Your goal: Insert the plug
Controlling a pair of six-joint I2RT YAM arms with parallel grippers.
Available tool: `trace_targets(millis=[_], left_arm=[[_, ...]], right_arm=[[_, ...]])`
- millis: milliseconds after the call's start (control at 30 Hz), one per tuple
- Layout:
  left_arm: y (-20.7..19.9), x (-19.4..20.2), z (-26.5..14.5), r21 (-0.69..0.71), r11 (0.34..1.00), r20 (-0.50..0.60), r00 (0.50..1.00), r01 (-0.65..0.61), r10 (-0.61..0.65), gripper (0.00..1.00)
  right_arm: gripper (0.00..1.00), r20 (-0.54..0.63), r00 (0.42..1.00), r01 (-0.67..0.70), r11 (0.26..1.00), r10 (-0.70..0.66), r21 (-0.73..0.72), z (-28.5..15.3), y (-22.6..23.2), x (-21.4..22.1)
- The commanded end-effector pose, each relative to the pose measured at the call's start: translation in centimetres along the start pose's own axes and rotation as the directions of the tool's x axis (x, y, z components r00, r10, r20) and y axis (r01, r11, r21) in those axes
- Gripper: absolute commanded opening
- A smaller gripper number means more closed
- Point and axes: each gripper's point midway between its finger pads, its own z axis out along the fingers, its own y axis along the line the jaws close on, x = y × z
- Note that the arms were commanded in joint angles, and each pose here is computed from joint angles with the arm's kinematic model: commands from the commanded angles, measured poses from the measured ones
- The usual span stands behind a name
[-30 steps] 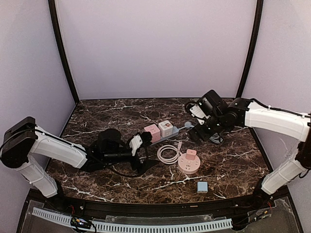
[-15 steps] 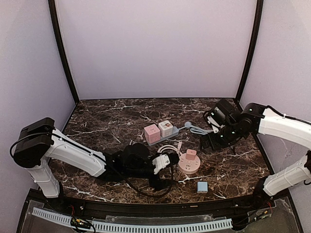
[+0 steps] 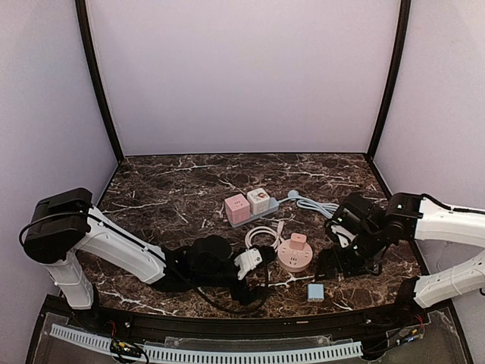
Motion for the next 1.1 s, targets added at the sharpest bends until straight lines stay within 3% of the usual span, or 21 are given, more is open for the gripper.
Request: trace_targets(millis=[0,267,567,867,1067], left_arm=[[1.0,0.0,-1.5,-0.065,0.998,0.002,1.000,0.005,-0.005,0.84],[2.7,0.3,-3.5,-0.176,0.984,-0.007,1.000,-0.005,0.004,0.84],[2.9,-0.4,-4.4,-0.191,0.982,0.011,1.000,-0.003,0.005,0.84],[3.0,-0.5,-4.5,-0.197,0.980,0.020,1.000,0.001,0.003,0.84],[3.0,-0.5,-4.4,-0.195,0.981,0.020,1.000,0.001,0.003,0.84]], right_arm=[[0.91,-0.018,0.993,-0.114,0.992,0.113,-0.058,1.4,1.5,1.3],[0.92,0.012,0.991,-0.136,0.990,0.136,0.041,3.9,3.3,2.8],[0.91,0.081,0.986,-0.159,0.974,0.147,0.164,7.3,3.3,3.9],[0.81,0.206,0.961,-0.224,0.954,0.184,0.197,9.0,1.3,3.0],[0.76,0.213,0.960,-0.231,0.941,0.180,0.247,10.2,0.3,3.8]])
